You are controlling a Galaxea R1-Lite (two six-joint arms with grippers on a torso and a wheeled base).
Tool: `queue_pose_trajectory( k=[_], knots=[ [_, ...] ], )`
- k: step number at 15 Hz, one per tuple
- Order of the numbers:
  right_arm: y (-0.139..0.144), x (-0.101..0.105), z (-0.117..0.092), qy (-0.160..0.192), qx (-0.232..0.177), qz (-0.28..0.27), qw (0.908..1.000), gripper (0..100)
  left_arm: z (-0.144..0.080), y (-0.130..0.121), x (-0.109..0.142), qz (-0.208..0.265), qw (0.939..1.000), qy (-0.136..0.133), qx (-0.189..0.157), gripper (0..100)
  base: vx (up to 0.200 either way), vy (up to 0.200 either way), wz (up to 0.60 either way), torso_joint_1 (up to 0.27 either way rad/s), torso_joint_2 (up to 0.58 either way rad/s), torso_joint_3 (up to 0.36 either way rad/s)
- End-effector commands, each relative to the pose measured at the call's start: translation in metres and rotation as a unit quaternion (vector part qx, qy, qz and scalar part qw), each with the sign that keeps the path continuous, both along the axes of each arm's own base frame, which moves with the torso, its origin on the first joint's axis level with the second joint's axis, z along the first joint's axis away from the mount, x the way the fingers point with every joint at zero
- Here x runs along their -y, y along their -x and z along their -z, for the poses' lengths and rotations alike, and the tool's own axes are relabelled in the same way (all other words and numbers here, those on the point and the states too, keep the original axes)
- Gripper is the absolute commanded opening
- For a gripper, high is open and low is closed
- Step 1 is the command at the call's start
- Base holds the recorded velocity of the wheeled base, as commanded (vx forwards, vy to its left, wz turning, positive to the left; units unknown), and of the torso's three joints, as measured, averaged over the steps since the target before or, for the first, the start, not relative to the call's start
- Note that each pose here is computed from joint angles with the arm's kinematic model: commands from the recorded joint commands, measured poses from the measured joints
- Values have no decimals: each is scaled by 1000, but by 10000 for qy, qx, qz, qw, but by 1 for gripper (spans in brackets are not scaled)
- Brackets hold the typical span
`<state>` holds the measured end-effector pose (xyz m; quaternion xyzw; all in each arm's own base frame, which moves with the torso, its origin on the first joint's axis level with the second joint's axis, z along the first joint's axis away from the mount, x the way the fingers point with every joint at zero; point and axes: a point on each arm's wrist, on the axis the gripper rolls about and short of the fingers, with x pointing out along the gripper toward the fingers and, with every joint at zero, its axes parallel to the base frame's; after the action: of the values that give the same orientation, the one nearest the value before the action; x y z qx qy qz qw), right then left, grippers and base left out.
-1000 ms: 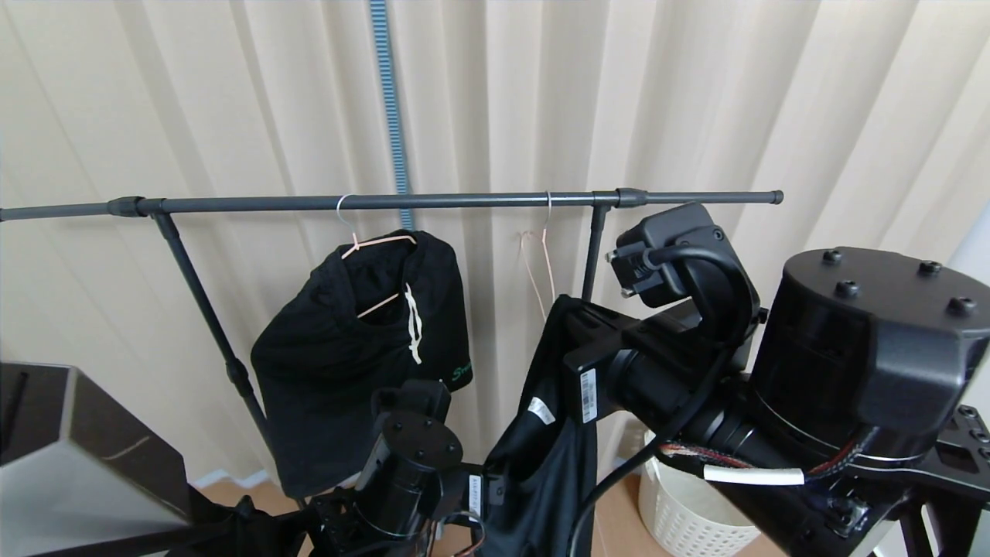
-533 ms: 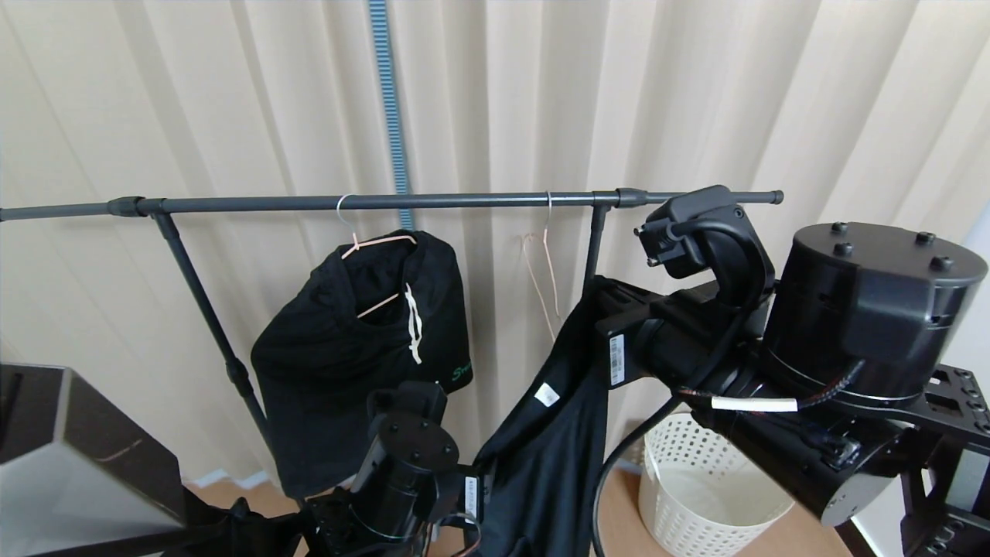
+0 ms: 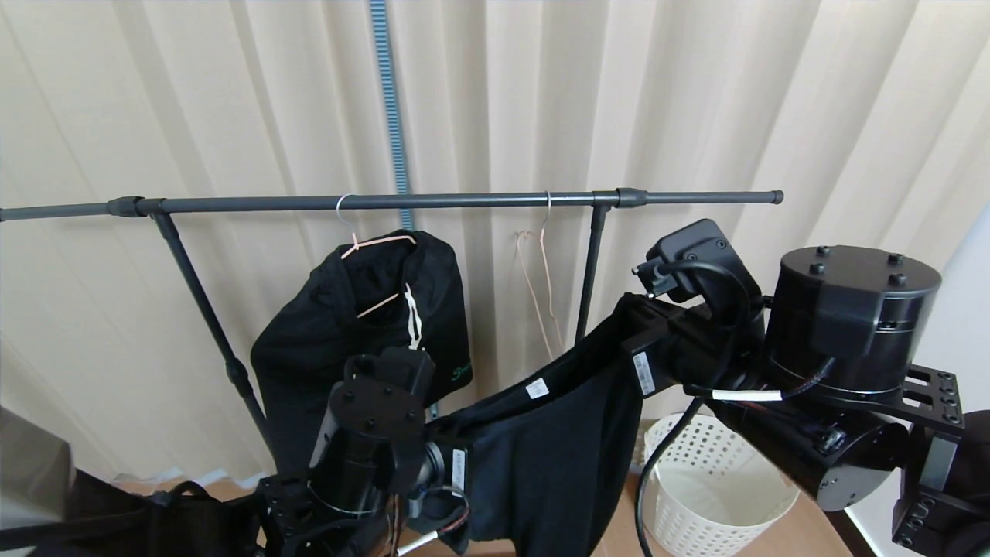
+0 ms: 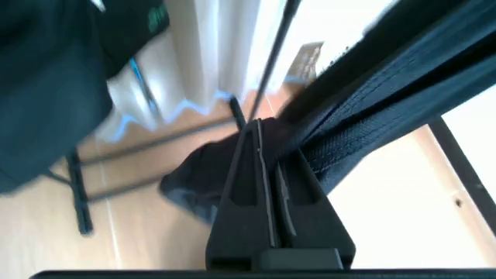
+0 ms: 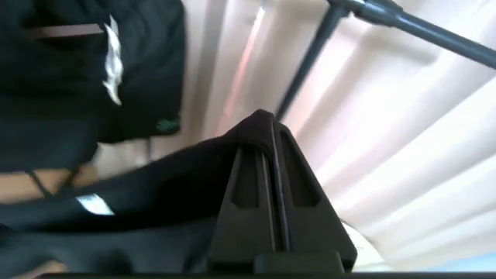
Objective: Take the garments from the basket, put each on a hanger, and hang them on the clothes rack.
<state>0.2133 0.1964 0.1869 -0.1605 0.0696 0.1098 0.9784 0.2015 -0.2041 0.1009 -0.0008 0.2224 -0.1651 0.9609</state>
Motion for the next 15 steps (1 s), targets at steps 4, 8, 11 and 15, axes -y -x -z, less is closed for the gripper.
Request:
queue_pose_trajectory(
  k=[4,8,11,15],
  knots=[
    [-2,11,24,781,-243,65,9966,0,-77,-16,-15,-147,9990,-391,-184,0,0,0,0,0,0,0],
    [3,16,25,1016,-257,123,9944,0,-96,-10,-16,608,9939,-252,-884,0,0,0,0,0,0,0],
    [37,33,14,1655,-286,-259,9855,0,-107,-17,-19,930,9914,72,-921,0,0,0,0,0,0,0],
    [82,24,11,2138,-795,-1183,9664,0,-123,-48,-15,1241,9886,386,-760,0,0,0,0,0,0,0]
  ],
)
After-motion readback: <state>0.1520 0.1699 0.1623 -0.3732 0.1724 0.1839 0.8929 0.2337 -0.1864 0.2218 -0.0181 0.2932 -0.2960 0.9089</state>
